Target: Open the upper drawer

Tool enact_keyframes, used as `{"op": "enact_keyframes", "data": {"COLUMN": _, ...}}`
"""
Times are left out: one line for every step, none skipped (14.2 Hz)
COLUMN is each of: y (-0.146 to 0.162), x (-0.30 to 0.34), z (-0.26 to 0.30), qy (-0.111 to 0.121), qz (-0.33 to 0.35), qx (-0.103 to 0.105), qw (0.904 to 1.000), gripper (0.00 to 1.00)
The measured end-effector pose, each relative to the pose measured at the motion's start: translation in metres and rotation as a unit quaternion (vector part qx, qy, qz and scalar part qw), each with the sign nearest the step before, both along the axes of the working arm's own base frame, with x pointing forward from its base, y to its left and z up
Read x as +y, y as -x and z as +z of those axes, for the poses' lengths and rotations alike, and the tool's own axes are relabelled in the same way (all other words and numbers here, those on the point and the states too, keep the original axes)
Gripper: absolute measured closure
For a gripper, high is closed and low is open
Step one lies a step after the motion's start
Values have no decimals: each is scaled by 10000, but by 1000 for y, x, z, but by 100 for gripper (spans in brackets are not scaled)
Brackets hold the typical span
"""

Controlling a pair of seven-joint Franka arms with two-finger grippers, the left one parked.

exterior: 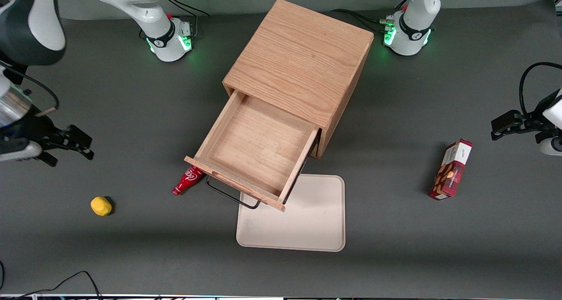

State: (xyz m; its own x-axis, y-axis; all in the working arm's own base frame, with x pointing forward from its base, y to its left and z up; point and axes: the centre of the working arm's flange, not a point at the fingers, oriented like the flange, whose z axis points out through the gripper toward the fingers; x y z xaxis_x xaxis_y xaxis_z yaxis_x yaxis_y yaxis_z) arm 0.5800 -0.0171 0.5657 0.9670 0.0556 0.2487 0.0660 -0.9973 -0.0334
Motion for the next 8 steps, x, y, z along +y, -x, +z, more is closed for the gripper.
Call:
{"op": "enact_keyframes", "data": {"y": 11, "x": -6, "z": 4, "qy": -54, "qz": -193, "qx": 165, "qw": 9997, "gripper": 0}}
{"op": "enact_keyframes", "data": {"y": 20, "x": -11, "z": 8, "qy": -96, "qz": -341, "qx": 327, "qw": 9988, "gripper": 0}}
{"op": "enact_keyframes", "data": {"y": 31, "x": -21, "z": 13, "qy": -139, "qz": -492, "qx": 526, "qw": 9973, "gripper": 0}}
{"op": "enact_keyframes", "data": {"y": 36, "x": -26, "z": 17, "qy": -157, "qz": -549, "qx": 640, "qw": 9963, "gripper": 0}}
{"op": "enact_keyframes", "data": {"y": 41, "x": -28, "z": 22, "qy": -187, "qz": -662, "qx": 837, "qw": 9941, "gripper": 0}}
{"op": "enact_keyframes", "data": {"y": 43, "x": -26, "z": 29, "qy": -232, "qz": -916, "qx": 981, "qw": 9907, "gripper": 0}}
{"op": "enact_keyframes", "data": {"y": 44, "x": -24, "z": 35, "qy": -279, "qz": -1230, "qx": 1060, "qw": 9863, "gripper": 0}}
{"op": "enact_keyframes", "data": {"y": 43, "x": -22, "z": 38, "qy": -308, "qz": -1447, "qx": 1095, "qw": 9829, "gripper": 0}}
